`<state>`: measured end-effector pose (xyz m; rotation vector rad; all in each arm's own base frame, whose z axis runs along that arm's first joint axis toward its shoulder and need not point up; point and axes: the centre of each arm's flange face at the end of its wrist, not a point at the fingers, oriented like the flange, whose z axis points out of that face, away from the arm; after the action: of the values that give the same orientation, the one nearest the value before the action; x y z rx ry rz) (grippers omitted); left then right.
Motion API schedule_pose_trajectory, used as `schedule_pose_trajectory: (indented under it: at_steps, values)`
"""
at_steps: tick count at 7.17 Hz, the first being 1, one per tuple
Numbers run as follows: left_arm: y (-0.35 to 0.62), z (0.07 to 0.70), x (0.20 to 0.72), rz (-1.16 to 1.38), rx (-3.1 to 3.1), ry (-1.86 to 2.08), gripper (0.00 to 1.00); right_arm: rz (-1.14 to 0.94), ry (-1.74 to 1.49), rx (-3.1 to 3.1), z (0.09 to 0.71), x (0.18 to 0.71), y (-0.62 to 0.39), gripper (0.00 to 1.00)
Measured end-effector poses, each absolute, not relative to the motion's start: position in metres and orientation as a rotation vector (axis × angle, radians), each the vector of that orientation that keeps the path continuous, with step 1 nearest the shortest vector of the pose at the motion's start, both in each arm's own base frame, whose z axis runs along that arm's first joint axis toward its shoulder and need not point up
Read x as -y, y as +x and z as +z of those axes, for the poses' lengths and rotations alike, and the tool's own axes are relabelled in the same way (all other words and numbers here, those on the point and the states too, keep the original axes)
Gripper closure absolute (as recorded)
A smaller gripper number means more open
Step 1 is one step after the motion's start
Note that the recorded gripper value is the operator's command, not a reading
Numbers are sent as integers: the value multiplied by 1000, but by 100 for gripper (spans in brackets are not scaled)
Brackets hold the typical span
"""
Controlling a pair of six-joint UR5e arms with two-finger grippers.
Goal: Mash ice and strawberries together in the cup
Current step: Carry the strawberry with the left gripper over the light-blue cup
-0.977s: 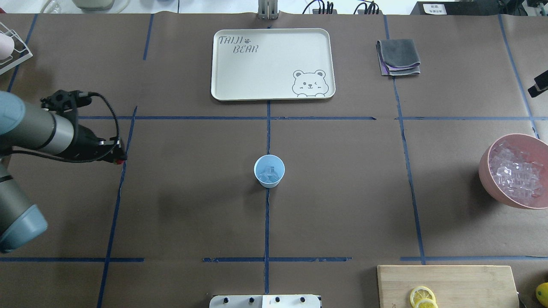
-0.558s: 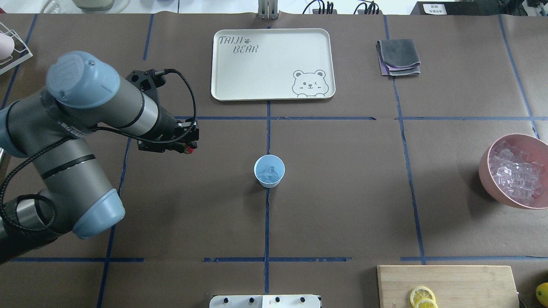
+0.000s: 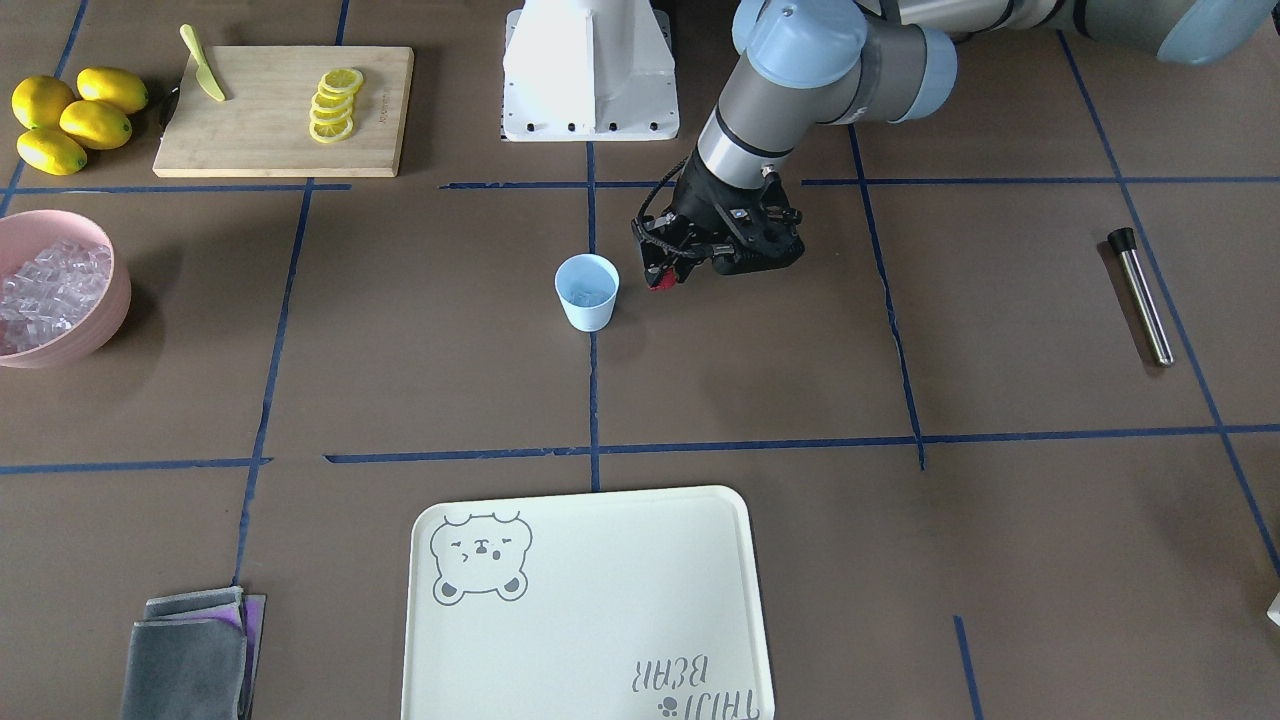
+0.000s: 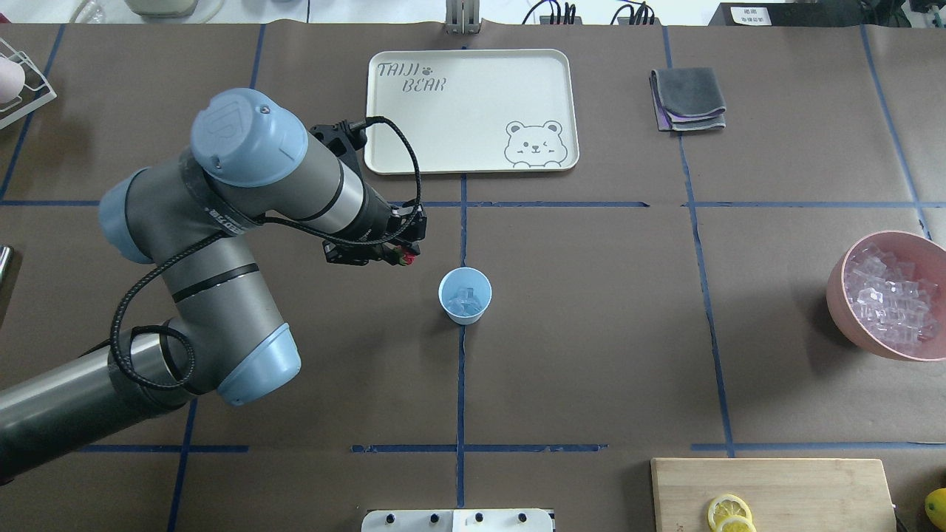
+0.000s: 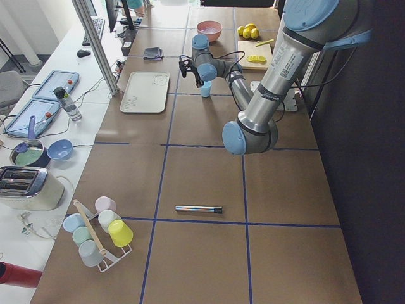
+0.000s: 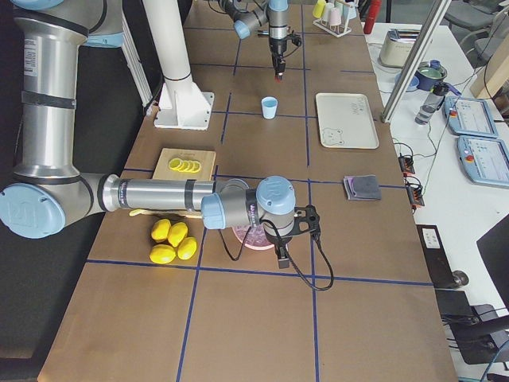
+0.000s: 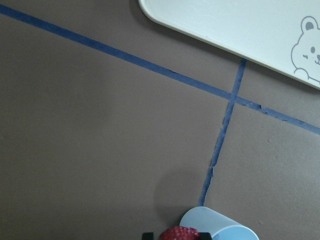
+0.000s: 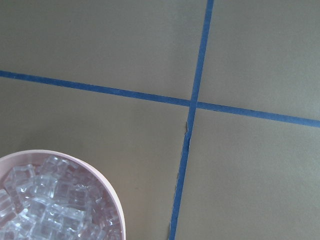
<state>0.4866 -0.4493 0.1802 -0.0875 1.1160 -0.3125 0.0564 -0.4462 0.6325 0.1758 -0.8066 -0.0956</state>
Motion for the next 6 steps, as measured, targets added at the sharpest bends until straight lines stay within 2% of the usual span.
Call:
schedule_pose_trajectory:
  at_steps: [6]
  values:
    - [558,156,432,-311,-1172,-76,100,-90,176,811,636,444,58,1]
